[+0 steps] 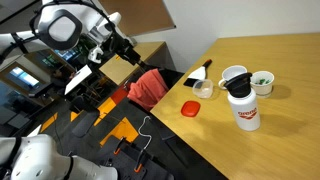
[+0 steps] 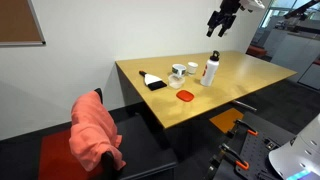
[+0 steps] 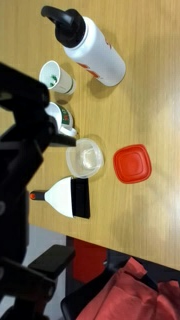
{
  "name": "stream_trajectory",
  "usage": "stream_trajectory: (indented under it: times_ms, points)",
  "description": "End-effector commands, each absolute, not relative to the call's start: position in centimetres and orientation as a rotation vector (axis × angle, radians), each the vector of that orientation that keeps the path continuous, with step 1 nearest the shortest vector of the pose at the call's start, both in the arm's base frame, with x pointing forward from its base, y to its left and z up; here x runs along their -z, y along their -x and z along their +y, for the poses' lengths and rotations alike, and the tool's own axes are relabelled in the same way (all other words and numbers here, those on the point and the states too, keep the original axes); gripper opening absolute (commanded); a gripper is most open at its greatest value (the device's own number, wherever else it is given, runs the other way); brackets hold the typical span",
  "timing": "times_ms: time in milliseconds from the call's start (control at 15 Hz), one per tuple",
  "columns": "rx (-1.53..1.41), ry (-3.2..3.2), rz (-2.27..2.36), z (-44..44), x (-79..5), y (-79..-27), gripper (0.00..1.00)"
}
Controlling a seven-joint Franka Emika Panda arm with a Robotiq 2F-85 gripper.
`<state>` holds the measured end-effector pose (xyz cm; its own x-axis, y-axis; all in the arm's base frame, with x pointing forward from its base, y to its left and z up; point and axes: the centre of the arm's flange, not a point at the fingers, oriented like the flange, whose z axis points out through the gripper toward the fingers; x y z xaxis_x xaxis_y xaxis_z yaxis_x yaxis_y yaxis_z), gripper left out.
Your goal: Cover the colourless lunchbox with the orange lid
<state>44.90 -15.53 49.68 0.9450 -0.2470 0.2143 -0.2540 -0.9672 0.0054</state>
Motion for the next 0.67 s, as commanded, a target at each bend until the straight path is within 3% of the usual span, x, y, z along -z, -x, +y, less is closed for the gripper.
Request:
stream_trajectory:
  times_ms: [0,600]
  points:
    - [-0.331,-3.066,-0.395,-15.5,-49.7,-44.9,1.00]
    - [-0.318,-3.059,-0.272,-16.3,-45.1,-45.4,1.00]
